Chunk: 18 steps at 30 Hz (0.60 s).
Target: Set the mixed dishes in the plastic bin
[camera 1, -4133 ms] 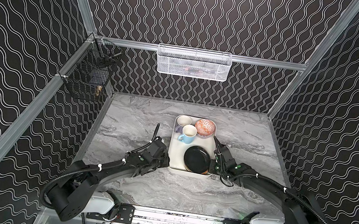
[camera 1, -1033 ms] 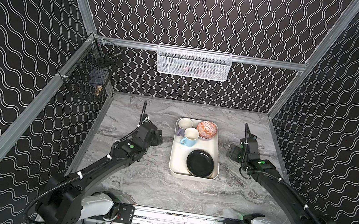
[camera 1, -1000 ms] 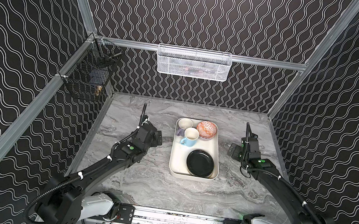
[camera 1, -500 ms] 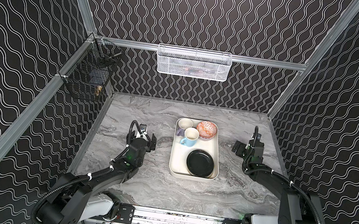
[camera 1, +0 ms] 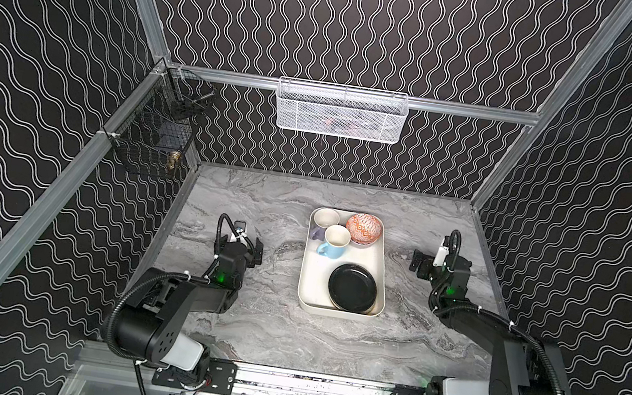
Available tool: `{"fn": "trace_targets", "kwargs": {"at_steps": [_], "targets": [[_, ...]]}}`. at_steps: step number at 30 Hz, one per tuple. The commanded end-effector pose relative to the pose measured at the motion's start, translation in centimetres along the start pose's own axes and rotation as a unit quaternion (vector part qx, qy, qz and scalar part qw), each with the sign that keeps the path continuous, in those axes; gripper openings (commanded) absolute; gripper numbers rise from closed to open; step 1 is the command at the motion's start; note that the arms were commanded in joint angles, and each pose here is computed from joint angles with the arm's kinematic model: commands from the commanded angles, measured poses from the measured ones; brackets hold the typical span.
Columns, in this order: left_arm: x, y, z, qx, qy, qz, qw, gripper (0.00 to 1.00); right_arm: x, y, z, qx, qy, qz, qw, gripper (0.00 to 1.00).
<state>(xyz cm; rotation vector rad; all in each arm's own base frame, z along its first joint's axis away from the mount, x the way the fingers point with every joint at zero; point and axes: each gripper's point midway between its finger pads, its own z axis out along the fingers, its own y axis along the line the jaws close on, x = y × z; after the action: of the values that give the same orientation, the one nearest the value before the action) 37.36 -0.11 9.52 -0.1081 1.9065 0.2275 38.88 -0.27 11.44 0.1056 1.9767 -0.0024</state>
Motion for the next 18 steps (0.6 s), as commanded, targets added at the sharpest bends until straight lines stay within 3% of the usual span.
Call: {"fn": "trace_targets", "kwargs": {"at_steps": [1,4,9,12,14,16,18], "targets": [[-1.4,0.8,0.1,-0.023,-0.029,-0.019,0.999,0.96,-2.0,-0.3,-0.9,0.001,-0.072,-0.006,0.997,1.0],[-1.7,1.7,-0.1,-0.046,-0.042,-0.015,0.998,0.96,-1.5,-0.8,-1.4,0.001,-0.099,-0.01,0.995,1.0],[-2.0,4.2,-2.2,-0.088,-0.117,-0.048,0.988,0.99,-0.3,-1.0,-1.3,0.001,-0.119,-0.01,0.993,0.99],[-1.2,2.0,-1.2,-0.036,-0.097,-0.018,0.995,0.99,-0.5,-0.9,-2.2,-0.002,-0.155,-0.02,0.988,1.0],[-0.6,0.2,0.4,0.008,-0.083,0.006,0.996,0.99,0.0,-0.9,-1.7,-0.003,-0.129,-0.016,0.991,1.0],[0.3,0.7,0.9,0.015,-0.051,-0.013,0.998,0.99,0.0,-0.9,-1.3,-0.002,-0.126,-0.012,0.992,1.0],[0.0,0.9,1.0,0.017,-0.058,-0.018,0.998,0.99,-0.2,-1.3,-0.9,-0.006,-0.125,0.0,0.992,1.0]]}}
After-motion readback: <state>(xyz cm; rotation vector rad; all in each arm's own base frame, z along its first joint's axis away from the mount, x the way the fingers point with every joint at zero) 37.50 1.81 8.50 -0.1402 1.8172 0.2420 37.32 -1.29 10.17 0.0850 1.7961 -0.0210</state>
